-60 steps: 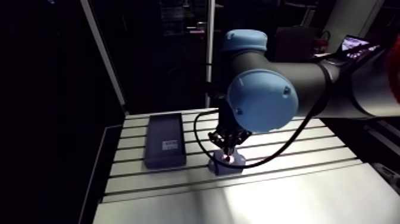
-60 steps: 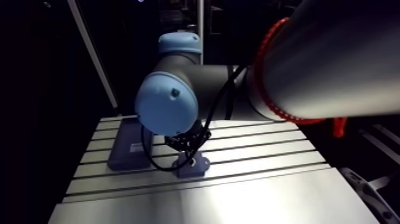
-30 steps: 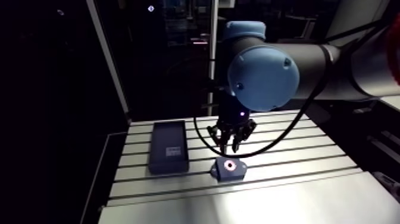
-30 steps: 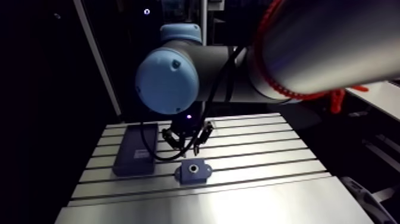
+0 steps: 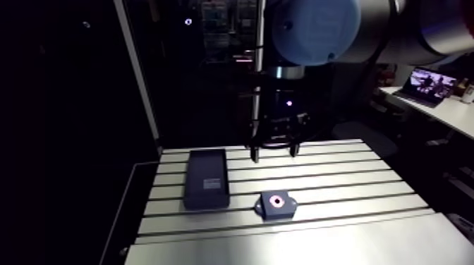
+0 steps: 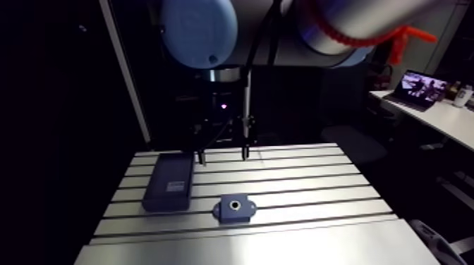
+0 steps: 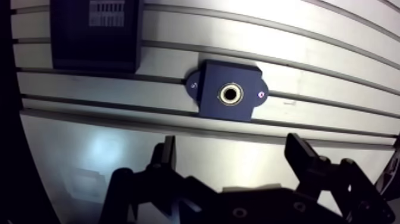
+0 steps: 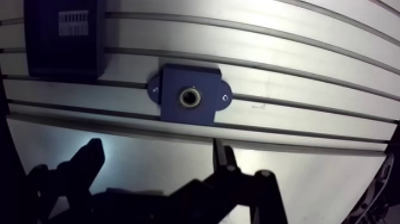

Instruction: Pick up the bearing and press it into the housing until flush.

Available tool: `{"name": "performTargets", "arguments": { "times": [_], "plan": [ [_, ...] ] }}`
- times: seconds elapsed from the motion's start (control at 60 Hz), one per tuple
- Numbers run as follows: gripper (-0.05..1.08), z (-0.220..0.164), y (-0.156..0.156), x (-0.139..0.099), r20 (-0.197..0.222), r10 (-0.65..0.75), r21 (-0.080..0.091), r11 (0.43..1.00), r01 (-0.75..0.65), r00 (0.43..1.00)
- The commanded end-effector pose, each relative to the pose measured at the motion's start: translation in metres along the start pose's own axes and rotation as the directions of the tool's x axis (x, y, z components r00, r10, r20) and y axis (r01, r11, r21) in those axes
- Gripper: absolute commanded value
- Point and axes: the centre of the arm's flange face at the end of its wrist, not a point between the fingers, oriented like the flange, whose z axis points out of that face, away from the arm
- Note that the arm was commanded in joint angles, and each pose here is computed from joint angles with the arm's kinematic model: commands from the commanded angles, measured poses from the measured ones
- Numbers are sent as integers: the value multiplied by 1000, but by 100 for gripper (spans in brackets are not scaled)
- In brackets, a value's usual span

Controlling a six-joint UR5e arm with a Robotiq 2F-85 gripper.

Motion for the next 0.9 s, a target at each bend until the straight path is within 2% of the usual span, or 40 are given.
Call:
{"name": "performTargets", "arguments": {
  "times": [0.017, 0.283, 0.417, 0.533, 0.7, 0.733, 0.9],
  "plan": [
    [1, -36, -5, 7, 20, 0, 4, 1000, 0, 1000],
    [1, -82, -19, 12, 23, 0, 2, 1000, 0, 1000],
    [1, -105, -24, 14, -4, 14, -5, 1000, -14, 1000],
    [1, -112, -25, 13, -13, 17, -2, 1000, -17, 1000],
    [1, -129, -23, 12, -54, 44, -4, 999, -45, 998],
    [1, -137, -21, 13, -72, 53, -8, 999, -53, 996],
    [1, -153, -22, 16, -108, 53, -18, 998, -55, 993]
  ]
}}
